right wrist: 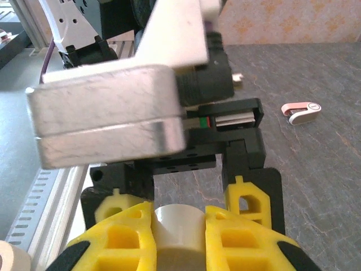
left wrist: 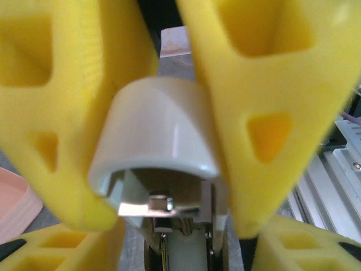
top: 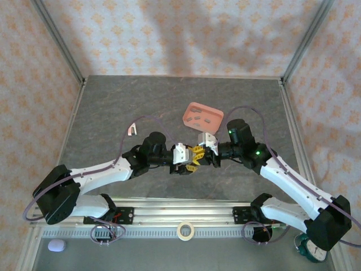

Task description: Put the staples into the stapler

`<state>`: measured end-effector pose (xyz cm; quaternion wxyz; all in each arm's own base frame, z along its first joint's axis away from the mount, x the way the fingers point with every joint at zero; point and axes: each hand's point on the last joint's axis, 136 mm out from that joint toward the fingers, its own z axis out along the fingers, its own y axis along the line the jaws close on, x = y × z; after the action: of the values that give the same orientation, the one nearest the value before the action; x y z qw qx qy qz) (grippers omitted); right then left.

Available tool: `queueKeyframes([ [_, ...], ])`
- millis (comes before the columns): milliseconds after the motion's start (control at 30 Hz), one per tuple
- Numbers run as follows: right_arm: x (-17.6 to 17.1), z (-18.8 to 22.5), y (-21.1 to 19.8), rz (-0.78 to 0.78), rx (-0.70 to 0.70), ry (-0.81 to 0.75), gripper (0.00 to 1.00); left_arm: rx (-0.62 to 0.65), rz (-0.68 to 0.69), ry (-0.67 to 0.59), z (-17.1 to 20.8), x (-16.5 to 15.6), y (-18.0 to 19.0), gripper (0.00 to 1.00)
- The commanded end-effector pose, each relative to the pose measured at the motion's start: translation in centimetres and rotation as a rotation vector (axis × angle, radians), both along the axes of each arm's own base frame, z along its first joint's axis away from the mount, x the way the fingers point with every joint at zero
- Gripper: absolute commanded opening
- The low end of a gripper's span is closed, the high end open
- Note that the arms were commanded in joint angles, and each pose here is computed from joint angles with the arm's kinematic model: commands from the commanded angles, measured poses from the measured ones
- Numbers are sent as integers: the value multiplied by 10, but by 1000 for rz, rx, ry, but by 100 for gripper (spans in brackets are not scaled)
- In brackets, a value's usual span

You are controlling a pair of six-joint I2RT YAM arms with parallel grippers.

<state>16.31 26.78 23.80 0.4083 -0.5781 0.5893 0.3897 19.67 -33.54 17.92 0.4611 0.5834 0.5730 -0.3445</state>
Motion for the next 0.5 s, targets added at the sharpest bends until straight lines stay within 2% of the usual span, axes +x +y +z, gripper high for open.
queueKeyframes([
  [0,-1,20,2,30,46,-59,18,-29,-23,-18,12,-1,-6,45],
  [67,-2,20,2,31,44,-59,18,-38,-13,-17,14,0,-6,35],
  [167,-1,18,0,17,34,-60,21,-32,0,-13,15,-1,-2,27],
  [267,9,18,-3,-76,36,-45,37,-17,57,14,16,1,5,23],
  [400,36,20,-15,-314,114,-28,58,19,288,99,6,20,29,18],
  [467,60,16,-31,-518,160,-1,61,48,461,168,-3,34,49,17],
])
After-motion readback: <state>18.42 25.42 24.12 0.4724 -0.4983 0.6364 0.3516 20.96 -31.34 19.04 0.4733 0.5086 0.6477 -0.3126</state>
